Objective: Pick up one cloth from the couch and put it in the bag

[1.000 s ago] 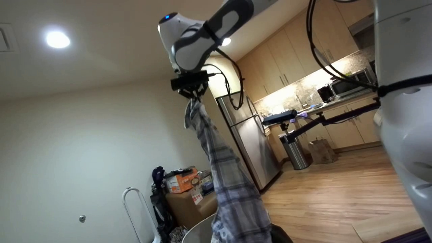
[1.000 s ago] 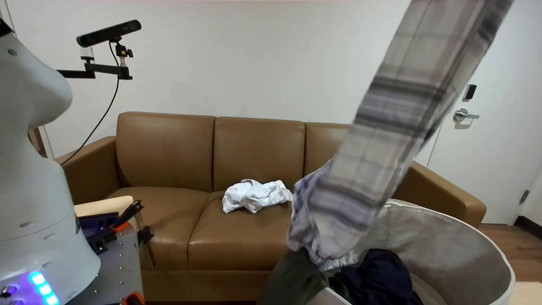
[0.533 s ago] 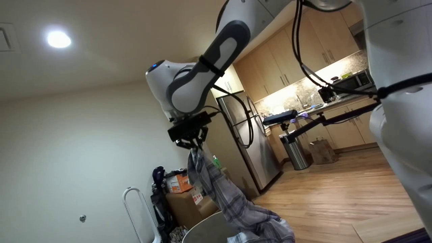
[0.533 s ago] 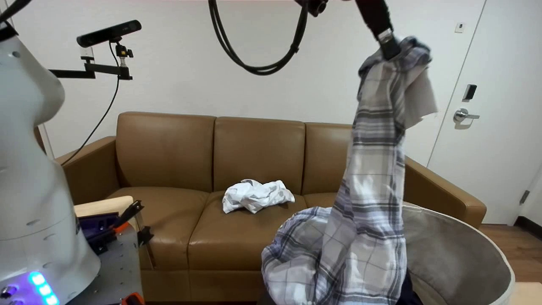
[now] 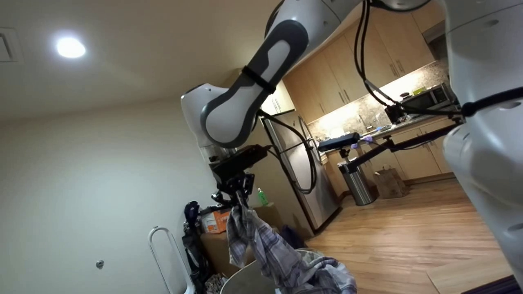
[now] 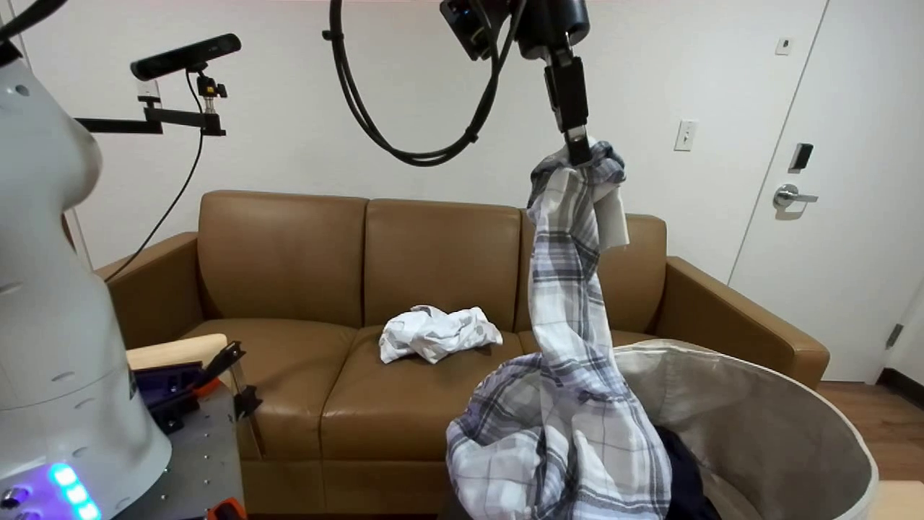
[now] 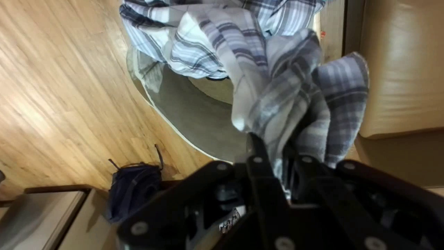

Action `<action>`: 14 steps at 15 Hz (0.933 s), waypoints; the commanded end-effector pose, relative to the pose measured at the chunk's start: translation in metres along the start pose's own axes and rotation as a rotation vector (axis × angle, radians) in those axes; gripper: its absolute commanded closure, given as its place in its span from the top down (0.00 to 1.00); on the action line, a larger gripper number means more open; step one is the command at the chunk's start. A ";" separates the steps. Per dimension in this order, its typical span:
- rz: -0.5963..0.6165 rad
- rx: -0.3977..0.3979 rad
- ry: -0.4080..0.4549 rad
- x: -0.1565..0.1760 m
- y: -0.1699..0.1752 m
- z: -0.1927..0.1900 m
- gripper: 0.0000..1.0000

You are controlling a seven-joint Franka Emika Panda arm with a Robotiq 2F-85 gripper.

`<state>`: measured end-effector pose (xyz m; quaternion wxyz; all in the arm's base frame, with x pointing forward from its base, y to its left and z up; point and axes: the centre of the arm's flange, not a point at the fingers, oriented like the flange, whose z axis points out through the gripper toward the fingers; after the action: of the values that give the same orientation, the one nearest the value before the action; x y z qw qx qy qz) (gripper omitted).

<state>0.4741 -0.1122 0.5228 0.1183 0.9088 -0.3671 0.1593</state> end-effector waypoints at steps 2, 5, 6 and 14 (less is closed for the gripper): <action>-0.015 0.012 -0.002 -0.002 0.002 -0.002 0.27; 0.002 -0.027 -0.019 0.005 -0.009 -0.005 0.08; 0.012 -0.040 -0.061 0.009 -0.012 0.002 0.04; -0.100 -0.211 -0.397 -0.043 -0.038 0.087 0.62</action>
<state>0.4819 -0.1049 0.4537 0.1282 0.9183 -0.3744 -0.0007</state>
